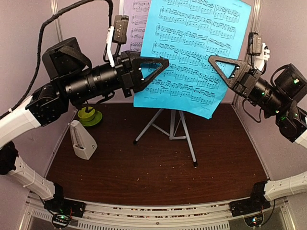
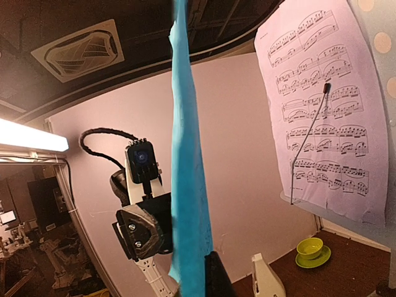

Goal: Set up the instrument practice props

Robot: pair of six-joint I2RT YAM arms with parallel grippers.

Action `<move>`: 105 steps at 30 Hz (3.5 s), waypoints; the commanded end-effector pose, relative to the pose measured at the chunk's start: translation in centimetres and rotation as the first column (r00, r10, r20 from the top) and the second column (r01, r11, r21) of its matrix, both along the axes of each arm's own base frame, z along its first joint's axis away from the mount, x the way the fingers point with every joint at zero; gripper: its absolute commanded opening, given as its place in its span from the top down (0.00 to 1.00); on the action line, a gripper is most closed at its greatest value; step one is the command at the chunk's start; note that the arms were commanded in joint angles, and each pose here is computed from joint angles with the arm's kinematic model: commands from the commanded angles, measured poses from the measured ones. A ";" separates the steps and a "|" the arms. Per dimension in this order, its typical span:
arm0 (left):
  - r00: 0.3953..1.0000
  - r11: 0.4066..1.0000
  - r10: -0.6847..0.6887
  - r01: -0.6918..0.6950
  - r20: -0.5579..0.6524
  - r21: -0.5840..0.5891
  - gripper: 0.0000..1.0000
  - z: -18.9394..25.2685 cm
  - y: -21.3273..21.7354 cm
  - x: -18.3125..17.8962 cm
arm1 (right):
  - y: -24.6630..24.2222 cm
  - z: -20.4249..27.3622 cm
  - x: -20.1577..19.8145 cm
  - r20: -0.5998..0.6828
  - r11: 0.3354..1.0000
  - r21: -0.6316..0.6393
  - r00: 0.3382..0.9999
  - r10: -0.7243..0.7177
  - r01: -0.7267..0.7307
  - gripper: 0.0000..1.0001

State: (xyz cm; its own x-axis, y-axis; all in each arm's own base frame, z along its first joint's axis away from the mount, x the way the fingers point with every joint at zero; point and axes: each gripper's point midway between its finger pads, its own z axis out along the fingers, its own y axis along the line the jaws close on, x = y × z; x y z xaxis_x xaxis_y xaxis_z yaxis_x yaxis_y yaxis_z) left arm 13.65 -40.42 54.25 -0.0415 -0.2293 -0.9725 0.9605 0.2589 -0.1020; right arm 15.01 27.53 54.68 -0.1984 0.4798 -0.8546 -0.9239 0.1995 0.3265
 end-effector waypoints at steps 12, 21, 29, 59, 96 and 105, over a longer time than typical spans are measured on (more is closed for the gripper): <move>0.991 0.991 -0.128 0.129 -0.023 0.039 0.49 2.6 -0.6 -0.5 | -1.8 -0.7 -0.4 0.013 0.997 -0.070 1.000 0.014 -0.013 0.98; 0.984 0.985 -0.170 0.171 -0.046 0.036 0.73 3.6 -2.6 -0.2 | -1.8 -0.3 -0.8 0.027 0.998 -0.059 0.999 0.036 -0.034 0.97; 0.998 1.000 -0.014 0.012 -0.056 -0.029 1.00 5.5 -2.0 2.6 | -4.9 0.0 2.6 -0.057 0.976 -0.047 0.975 -0.215 0.213 0.60; 0.961 0.952 0.224 -0.251 -0.161 -0.175 1.00 10.4 1.1 10.7 | -5.9 4.7 10.1 -0.032 0.822 -0.190 0.833 -0.552 0.537 0.61; 0.950 0.928 0.286 -0.307 -0.123 -0.213 1.00 11.2 1.0 12.8 | -9.0 7.7 15.1 -0.126 0.632 -0.197 0.620 -0.774 0.749 0.54; 0.952 0.927 0.283 -0.303 -0.118 -0.219 1.00 11.3 0.8 12.9 | -8.1 3.7 16.6 -0.154 0.625 -0.293 0.610 -0.778 0.723 0.54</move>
